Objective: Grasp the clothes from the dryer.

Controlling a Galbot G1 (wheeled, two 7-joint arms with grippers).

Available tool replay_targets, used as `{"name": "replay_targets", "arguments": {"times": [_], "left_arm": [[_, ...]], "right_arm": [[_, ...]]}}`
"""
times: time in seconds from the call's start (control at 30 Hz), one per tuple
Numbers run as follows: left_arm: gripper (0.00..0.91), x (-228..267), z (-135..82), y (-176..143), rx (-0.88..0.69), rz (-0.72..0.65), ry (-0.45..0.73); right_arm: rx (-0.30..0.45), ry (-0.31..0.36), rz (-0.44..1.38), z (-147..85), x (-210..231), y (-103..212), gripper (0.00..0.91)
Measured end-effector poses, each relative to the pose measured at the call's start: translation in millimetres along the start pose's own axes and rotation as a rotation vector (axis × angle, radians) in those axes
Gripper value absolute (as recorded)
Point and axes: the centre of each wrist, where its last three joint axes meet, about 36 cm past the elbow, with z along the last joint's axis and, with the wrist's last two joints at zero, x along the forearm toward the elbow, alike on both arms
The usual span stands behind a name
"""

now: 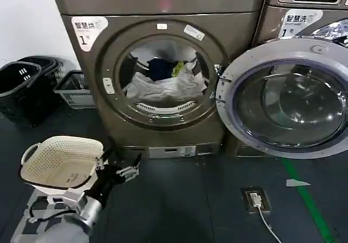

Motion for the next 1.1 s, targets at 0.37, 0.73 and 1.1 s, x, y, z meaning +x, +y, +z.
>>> {"name": "replay_targets", "arguments": {"times": [0.37, 0.73, 1.1], "left_arm": [[0.907, -0.8, -0.7, -1.2, 0.008, -0.013, -0.003], [0.907, -2.8, 0.4, -4.6, 0.013, -0.006, 0.004], [0.907, -1.3, -0.9, -1.0, 0.023, -0.021, 0.01]], "right_arm": [[0.011, -0.006, -0.004, -3.7, -1.2, -4.0, 0.907], [0.019, -0.01, -0.011, -4.0, 0.2, -4.8, 0.907], [0.031, -0.006, -0.01, -1.7, 2.9, -5.4, 0.907]]}}
